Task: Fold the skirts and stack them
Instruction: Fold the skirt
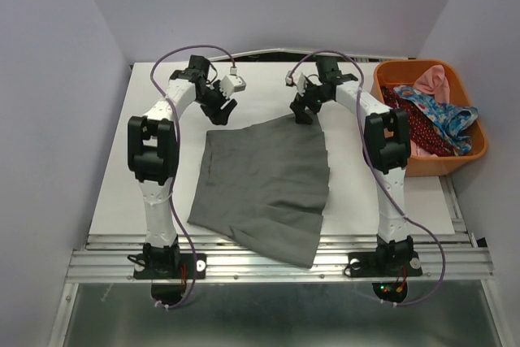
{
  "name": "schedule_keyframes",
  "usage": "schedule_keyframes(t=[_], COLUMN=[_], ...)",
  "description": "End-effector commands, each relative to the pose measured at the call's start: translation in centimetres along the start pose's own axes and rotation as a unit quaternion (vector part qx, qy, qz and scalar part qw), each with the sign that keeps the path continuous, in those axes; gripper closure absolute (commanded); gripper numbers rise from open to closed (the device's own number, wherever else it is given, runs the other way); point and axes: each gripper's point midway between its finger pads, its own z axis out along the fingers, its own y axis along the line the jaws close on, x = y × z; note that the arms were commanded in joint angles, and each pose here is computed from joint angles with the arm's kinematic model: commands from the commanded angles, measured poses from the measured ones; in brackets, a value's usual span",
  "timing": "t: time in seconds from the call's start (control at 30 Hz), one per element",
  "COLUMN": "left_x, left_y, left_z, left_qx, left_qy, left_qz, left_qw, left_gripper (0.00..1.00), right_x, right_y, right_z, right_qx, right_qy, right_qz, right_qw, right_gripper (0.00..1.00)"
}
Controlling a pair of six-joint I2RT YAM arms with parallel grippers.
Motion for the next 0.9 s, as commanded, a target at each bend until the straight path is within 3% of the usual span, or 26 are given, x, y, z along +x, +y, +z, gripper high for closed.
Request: schedule_keyframes(t=[0.0, 0.03, 0.23, 0.4, 0.57, 0.73, 0.8, 0.87], left_x=[1.2, 1.5, 4.3, 5.7, 5.3, 4.2, 3.1, 2.1], left_y=[-0.5, -0.5, -1.2, -1.2, -1.5, -0.2, 1.1, 2.7], left_z=[-0.5, -0.3, 0.8, 2.0, 2.5, 2.6, 2.5, 1.8], left_qx=[0.011, 0.012, 0.031, 0.032, 0.051, 0.035, 0.014, -0.017], left_qy=[0.027, 0.03, 0.07, 0.081, 0.068, 0.046, 0.028, 0.007], left_qz=[0.013, 0.013, 0.0, -0.021, -0.028, -0.04, -0.038, -0.062], left_qw=[0.999, 0.999, 0.997, 0.996, 0.996, 0.998, 0.999, 0.998], left_gripper=[0.29, 0.29, 0.35, 0.61, 0.65, 0.81, 0.97, 1.0], right_x=[0.9, 1.5, 3.9, 1.9, -1.4, -3.7, -4.3, -5.8], right_y=[2.4, 3.0, 3.4, -2.1, -6.6, -9.2, -10.2, -11.6], right_z=[0.3, 0.5, 1.5, 2.1, 2.5, 2.1, 1.6, 0.6], right_qx=[-0.065, -0.075, -0.071, 0.032, 0.095, 0.14, 0.165, 0.199], right_qy=[0.011, 0.017, 0.044, 0.038, 0.0, -0.031, -0.035, -0.055], right_qz=[-0.026, -0.023, 0.002, 0.005, -0.017, -0.044, -0.046, -0.053], right_qw=[0.997, 0.997, 0.996, 0.999, 0.995, 0.989, 0.985, 0.977], right_gripper=[0.05, 0.06, 0.56, 0.87, 0.96, 0.99, 0.99, 0.99])
